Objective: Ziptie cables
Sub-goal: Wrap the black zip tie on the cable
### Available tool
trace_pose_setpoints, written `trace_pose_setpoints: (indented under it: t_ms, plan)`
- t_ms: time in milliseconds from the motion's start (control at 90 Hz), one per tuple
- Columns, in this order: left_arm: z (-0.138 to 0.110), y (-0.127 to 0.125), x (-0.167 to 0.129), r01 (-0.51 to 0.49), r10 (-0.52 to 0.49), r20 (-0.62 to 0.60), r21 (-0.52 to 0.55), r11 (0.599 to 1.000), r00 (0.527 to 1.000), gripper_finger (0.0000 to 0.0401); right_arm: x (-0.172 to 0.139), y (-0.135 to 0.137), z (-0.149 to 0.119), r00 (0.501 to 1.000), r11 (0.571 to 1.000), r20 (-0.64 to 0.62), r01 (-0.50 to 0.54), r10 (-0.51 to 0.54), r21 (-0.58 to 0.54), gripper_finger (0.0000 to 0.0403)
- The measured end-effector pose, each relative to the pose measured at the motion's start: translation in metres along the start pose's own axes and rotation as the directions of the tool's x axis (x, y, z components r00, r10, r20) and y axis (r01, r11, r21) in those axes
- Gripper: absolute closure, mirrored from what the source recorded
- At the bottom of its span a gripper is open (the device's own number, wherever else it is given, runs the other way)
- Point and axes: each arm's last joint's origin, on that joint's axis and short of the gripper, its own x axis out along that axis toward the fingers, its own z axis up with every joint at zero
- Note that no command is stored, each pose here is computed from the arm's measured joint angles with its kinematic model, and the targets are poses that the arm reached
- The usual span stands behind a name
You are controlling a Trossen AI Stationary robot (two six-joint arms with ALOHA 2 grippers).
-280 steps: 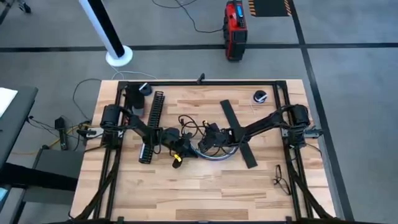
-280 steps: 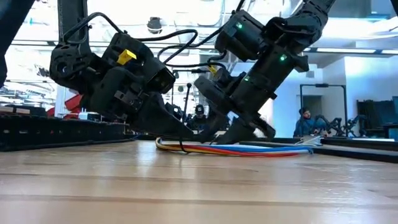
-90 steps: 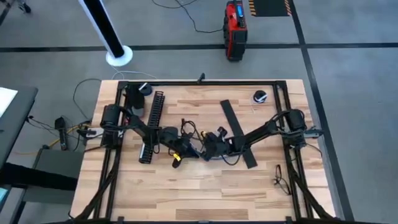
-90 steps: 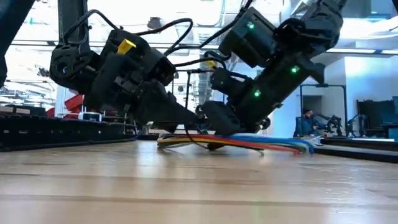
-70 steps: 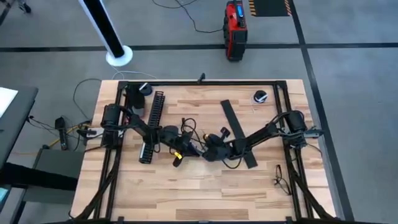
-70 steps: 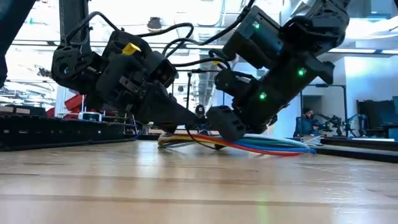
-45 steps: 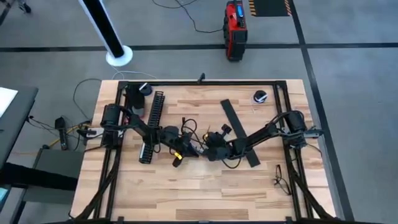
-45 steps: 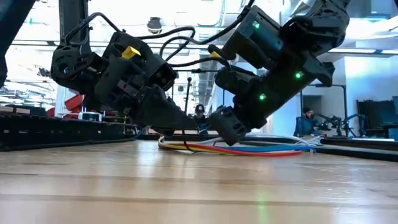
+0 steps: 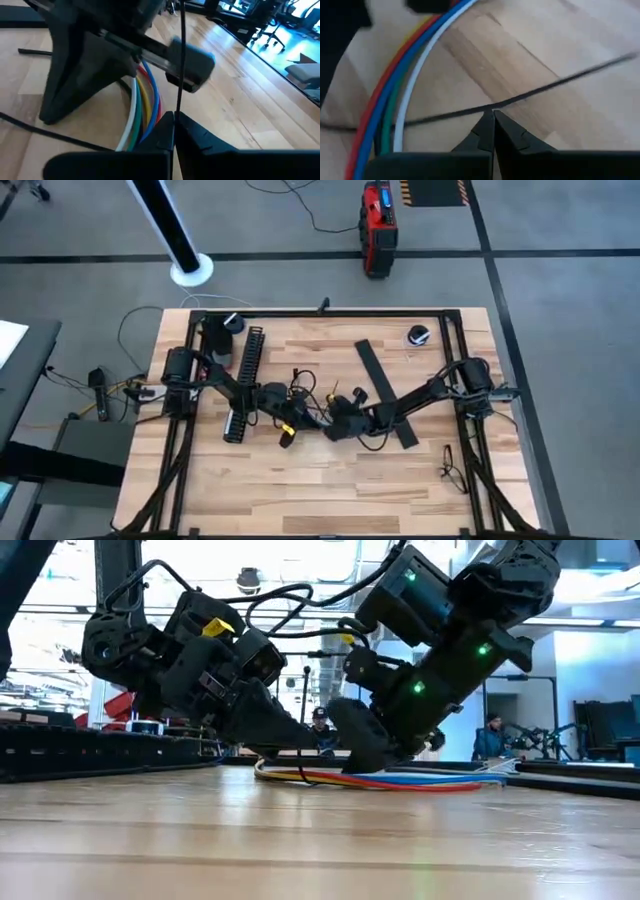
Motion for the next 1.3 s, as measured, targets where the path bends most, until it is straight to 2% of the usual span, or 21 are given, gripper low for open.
trace_pose_setpoints:
  t_ms: [178,389,522,911,1300]
  plan:
    - [-0.002,0.0,0.0,-0.002,0.002,-0.016,-0.007,1.0,1.0,0.0401,0.006,-0.007,0.005,0.997,0.987,-0.076,-0.021,0.033,0.156,0.0345]
    - [-0.005,0.001,0.0,-0.007,0.007,-0.047,-0.015,1.0,0.999,0.0401,0.011,-0.014,0.011,0.989,0.964,-0.131,-0.029,0.066,0.264,0.0262]
    - [-0.005,0.001,0.0,-0.008,0.007,-0.05,-0.015,1.0,0.999,0.0401,0.014,-0.018,0.013,0.989,0.95,-0.139,-0.009,0.055,0.313,0.023]
    - [-0.005,0.001,0.0,-0.007,0.007,-0.05,-0.001,1.0,0.999,0.0401,0.024,-0.033,0.022,0.991,0.917,-0.131,0.044,0.009,0.398,0.0231]
    - [-0.005,0.001,0.0,-0.009,0.009,-0.049,0.001,1.0,0.999,0.0401,0.037,-0.033,0.025,0.994,0.905,-0.083,-0.023,0.064,0.425,0.0238]
